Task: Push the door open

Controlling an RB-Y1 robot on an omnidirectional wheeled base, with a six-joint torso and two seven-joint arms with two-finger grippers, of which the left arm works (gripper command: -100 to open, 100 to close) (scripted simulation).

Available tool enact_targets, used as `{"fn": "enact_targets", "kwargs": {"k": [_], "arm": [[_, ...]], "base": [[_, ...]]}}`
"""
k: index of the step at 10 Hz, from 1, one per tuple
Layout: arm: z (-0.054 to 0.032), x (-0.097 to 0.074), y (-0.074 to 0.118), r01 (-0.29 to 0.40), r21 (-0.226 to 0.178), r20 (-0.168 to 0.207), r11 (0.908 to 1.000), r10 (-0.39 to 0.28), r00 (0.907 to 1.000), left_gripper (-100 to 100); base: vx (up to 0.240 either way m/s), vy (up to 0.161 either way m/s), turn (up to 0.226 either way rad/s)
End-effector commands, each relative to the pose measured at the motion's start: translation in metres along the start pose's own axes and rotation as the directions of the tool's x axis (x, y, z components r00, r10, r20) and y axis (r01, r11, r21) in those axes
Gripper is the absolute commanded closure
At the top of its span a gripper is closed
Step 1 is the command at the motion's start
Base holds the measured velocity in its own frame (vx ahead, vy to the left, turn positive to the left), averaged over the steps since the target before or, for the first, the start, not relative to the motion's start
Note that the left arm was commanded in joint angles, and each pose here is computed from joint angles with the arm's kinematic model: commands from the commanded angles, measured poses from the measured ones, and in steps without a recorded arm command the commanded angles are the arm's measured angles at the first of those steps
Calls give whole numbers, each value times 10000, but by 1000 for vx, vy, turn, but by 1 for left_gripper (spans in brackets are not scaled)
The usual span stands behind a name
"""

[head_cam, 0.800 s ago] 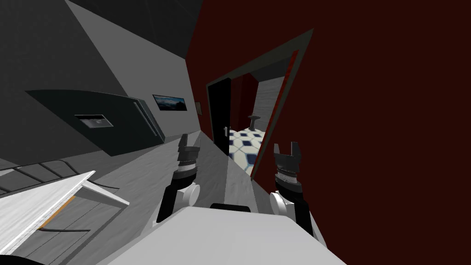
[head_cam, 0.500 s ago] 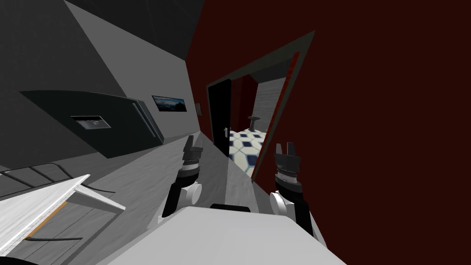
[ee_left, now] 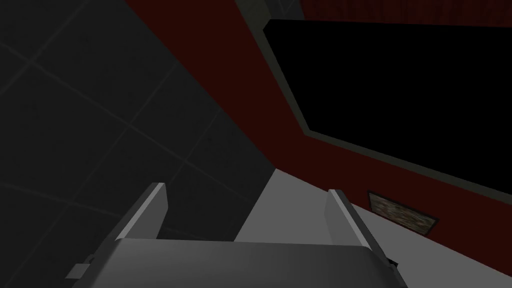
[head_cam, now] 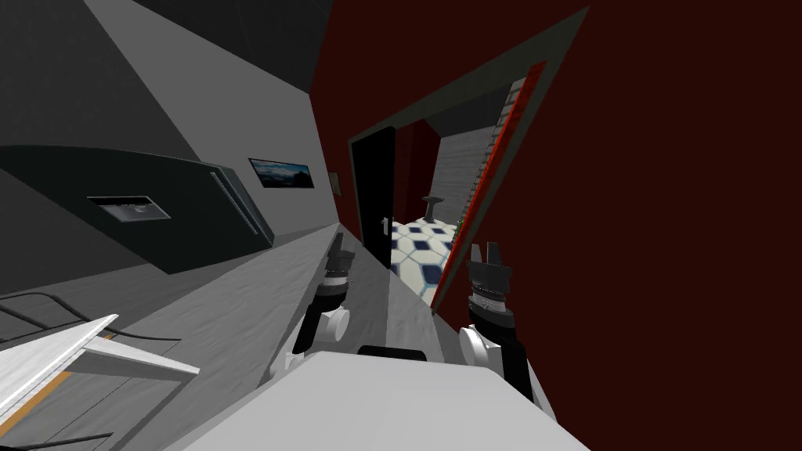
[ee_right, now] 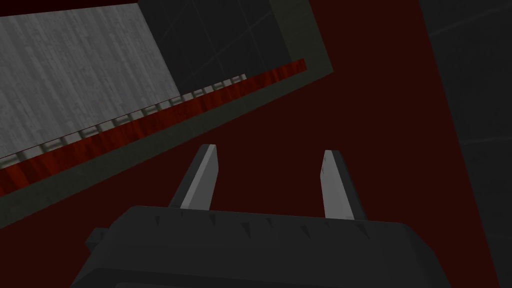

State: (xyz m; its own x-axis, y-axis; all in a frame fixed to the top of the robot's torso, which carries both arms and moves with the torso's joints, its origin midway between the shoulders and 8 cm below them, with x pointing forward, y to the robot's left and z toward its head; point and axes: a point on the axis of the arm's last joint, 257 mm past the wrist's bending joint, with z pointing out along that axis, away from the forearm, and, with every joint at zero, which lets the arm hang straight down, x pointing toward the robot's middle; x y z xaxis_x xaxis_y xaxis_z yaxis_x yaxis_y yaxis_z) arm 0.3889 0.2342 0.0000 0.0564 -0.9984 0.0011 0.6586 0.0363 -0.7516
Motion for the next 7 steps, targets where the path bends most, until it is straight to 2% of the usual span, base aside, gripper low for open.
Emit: {"fn": "enact_targets", "kwargs": {"k": [1, 2, 7], "arm": [[-1, 59, 98, 125, -154, -169, 9998, -128, 9998, -100], [1, 133, 217, 251, -334, -361, 9991, -263, 9990, -100], [-1, 341, 543, 569, -855, -861, 9947, -643, 9942, -100]], "base": [[91, 70, -16], [118, 89, -31], [96, 76, -23]]}}
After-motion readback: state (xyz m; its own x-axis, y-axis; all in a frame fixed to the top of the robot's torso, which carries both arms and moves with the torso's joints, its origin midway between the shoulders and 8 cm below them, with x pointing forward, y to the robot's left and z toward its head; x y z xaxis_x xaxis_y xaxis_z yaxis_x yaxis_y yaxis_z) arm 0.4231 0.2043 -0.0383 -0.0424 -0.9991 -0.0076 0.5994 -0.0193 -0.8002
